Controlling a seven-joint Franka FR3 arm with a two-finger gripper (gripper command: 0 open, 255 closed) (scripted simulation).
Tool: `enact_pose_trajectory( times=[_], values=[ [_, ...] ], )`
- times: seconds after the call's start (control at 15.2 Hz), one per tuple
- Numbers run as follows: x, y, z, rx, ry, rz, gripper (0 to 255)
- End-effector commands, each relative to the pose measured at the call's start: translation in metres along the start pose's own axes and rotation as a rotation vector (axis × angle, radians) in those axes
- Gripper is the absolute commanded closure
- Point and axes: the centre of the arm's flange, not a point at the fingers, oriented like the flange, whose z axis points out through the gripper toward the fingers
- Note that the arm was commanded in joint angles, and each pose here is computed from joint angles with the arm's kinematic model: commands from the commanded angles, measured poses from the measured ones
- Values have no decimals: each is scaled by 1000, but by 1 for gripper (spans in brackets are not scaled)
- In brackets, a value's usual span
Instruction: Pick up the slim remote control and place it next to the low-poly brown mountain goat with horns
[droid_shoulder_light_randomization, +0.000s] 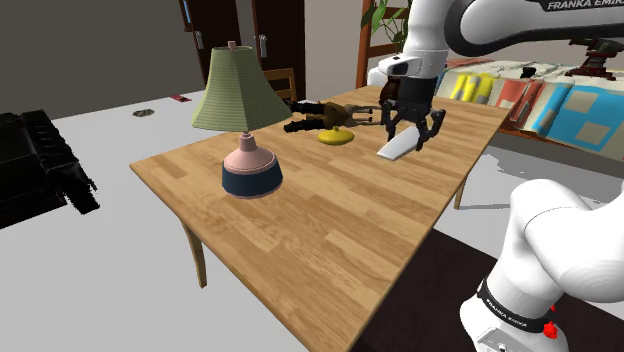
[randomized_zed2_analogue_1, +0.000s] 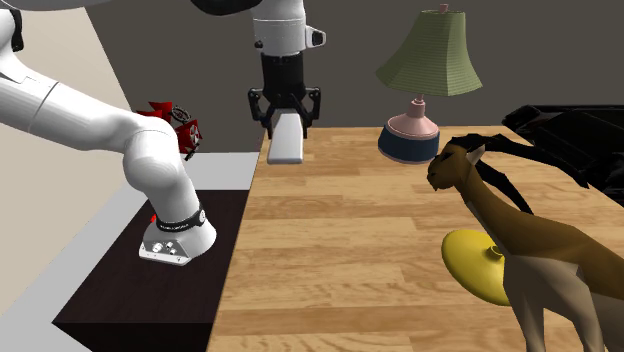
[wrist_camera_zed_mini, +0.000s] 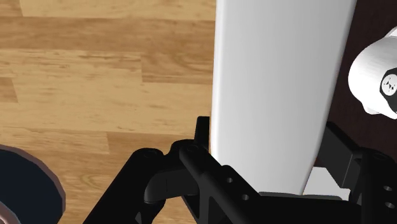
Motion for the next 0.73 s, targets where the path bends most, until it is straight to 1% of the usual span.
enact_pose_trajectory(
  times=[0.0,0.66],
  values=[
    [1,0,-11,0,0,0,255],
    [1,1,-64,0,0,0,255]
  ],
)
